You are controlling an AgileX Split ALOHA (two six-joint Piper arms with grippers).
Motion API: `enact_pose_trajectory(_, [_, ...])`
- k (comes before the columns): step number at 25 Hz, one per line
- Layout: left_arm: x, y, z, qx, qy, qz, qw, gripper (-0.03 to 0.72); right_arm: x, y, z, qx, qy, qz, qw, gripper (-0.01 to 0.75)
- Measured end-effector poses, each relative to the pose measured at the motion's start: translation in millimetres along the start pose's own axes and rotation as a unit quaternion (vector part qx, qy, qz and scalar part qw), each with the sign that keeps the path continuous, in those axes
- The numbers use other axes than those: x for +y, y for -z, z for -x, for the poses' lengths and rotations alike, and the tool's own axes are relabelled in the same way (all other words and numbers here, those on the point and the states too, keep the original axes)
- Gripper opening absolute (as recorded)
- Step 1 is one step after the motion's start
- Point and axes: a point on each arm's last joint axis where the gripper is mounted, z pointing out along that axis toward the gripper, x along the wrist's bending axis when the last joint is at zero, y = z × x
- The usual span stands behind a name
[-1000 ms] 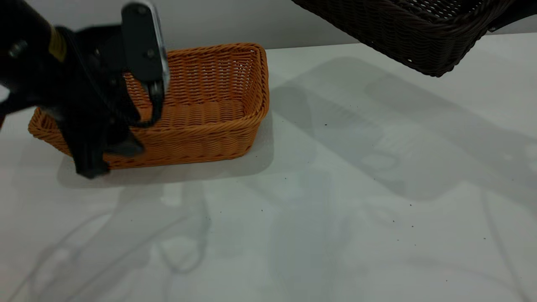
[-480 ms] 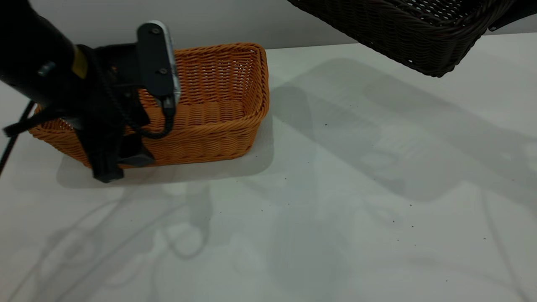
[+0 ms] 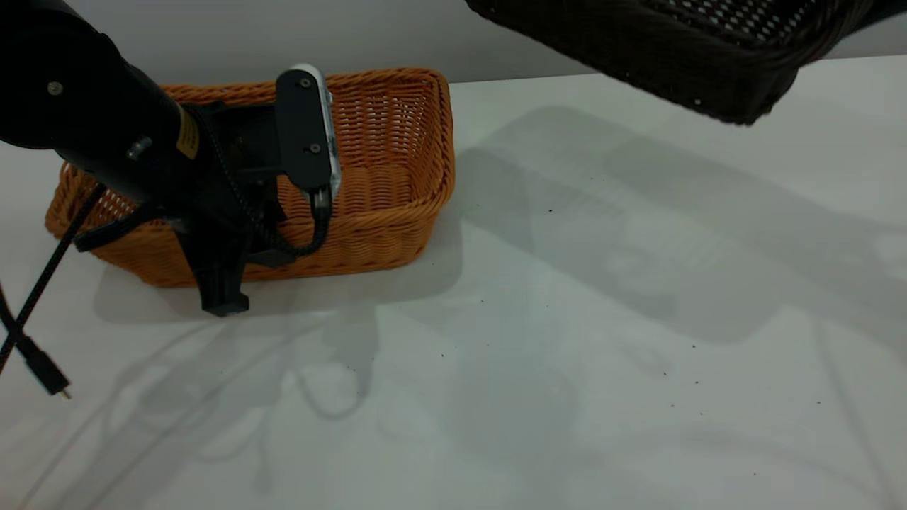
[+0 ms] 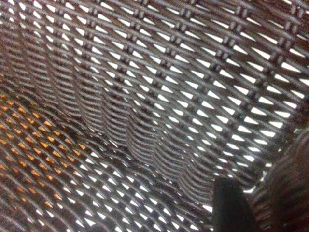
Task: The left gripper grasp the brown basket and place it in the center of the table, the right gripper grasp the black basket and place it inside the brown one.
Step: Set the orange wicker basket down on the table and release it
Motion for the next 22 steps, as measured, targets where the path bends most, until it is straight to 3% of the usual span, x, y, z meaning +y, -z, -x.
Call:
enact_pose_trajectory(15, [9, 16, 6, -0.024, 0.014, -0.031, 0.999, 0.095, 36, 43, -35, 0.030, 0.089, 0.007, 0.996, 0.293])
enact_pose_trajectory(22, [44, 23, 23, -0.030, -0.014, 0.000, 0.999, 0.095, 35, 42, -35, 0.030, 0.091, 0.003, 0.995, 0.288])
